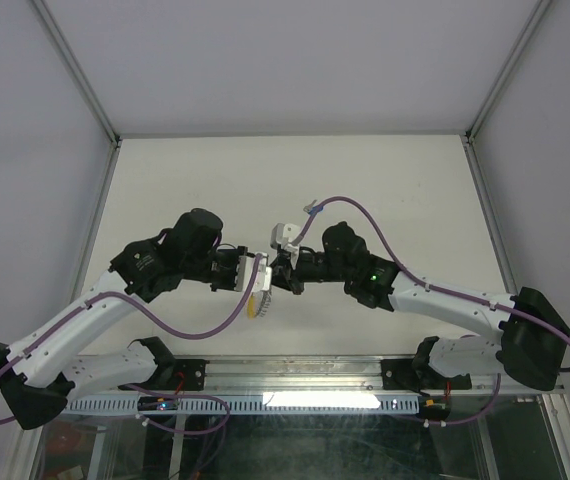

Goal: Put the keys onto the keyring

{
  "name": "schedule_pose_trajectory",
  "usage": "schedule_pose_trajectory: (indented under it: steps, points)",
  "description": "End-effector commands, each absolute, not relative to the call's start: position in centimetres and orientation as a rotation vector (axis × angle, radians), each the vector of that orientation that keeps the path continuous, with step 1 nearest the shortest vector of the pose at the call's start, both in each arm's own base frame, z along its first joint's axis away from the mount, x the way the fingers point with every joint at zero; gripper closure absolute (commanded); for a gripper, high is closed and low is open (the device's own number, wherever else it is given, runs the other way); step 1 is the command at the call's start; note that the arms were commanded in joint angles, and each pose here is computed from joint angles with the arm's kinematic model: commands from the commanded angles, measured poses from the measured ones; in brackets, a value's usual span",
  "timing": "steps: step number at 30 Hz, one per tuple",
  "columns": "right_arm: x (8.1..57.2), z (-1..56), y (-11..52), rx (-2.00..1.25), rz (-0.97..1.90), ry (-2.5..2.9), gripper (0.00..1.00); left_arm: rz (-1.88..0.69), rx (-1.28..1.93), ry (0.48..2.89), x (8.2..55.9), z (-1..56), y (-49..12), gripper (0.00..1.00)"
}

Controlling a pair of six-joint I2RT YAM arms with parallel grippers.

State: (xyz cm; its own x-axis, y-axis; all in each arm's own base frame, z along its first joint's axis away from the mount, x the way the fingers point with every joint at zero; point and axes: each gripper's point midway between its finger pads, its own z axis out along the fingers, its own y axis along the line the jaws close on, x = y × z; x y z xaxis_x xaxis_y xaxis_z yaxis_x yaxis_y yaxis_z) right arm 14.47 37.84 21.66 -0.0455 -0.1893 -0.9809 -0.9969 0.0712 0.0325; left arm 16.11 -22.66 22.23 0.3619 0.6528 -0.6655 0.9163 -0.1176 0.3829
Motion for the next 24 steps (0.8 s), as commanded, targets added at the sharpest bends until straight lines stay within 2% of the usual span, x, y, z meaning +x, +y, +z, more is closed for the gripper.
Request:
schedule_pose_trajectory:
  steps: [1,4,7,13,24]
  points:
    - [14.1,24.8,37.8,-1.296,1.083,1.265,1.00,-0.460,1.769,1.262,15.5,25.6,-23.5,0.74]
    - [13.9,25.5,37.1,-1.307,1.051,1.218,1.00,-0.493,1.712,1.214,14.8,26.7,-23.6,0.67]
    - [13.5,26.7,36.2,-1.311,1.022,1.157,1.00,-0.530,1.662,1.145,13.9,27.7,-23.7,0.65]
    - [12.7,28.5,35.1,-1.296,1.009,1.058,1.00,-0.612,1.564,1.032,12.6,28.6,-24.4,0.67]
    - [11.2,29.8,34.4,-1.307,1.054,0.986,1.00,-0.641,1.539,1.008,12.8,28.6,-25.2,0.73]
